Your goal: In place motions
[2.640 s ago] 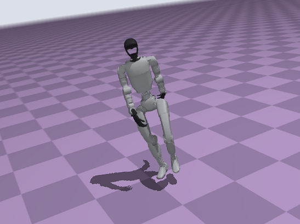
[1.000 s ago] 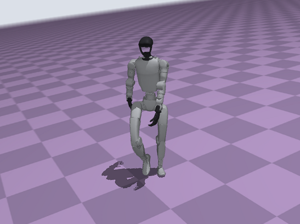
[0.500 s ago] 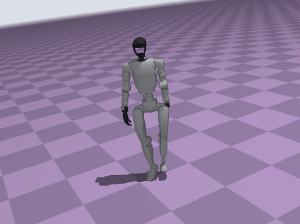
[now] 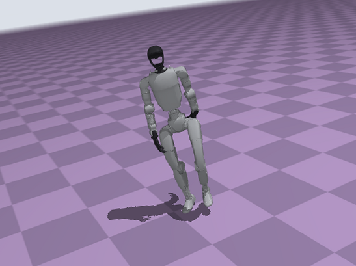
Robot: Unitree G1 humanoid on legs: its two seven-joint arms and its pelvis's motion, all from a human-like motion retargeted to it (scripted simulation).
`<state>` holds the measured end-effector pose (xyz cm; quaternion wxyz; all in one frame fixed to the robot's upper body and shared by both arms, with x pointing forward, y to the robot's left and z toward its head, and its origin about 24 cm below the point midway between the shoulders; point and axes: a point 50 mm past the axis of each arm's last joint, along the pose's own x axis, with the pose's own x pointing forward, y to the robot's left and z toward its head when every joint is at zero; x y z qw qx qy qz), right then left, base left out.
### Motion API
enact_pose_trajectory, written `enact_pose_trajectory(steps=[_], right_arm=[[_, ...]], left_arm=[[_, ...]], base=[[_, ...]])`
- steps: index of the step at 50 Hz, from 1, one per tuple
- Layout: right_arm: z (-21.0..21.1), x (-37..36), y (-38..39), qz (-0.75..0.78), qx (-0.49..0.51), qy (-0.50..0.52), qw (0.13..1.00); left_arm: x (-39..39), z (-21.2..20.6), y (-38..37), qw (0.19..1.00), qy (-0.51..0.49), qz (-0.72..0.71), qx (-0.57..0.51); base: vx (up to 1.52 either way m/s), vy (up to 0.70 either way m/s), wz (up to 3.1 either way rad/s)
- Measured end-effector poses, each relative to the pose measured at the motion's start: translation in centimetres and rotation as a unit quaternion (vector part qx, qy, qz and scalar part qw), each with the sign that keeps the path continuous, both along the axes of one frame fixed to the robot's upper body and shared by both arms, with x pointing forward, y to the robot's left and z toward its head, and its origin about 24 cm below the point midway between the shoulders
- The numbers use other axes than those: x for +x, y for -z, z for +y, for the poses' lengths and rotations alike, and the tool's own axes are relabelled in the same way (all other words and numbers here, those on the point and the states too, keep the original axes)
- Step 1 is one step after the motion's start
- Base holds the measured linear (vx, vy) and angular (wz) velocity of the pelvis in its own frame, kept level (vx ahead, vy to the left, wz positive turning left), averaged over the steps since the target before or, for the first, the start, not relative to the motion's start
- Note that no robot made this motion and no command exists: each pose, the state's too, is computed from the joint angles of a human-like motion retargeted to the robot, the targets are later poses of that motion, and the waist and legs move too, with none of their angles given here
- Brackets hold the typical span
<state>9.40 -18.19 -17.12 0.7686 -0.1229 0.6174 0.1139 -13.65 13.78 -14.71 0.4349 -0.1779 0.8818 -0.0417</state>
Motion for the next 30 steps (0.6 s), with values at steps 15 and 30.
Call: enact_pose_trajectory(steps=[15,30], right_arm=[[5.8,23.4,-14.3,-0.408,0.094,-0.074,0.905],[4.4,10.6,-3.6,-0.153,0.05,-0.069,0.985]], left_arm=[[-4.7,-1.4,-2.6,0.992,-0.045,0.086,-0.074],[4.4,2.2,1.7,0.995,-0.033,-0.089,0.042]], base=[[0.01,-0.09,-0.53],[0.1,0.02,0.62]])
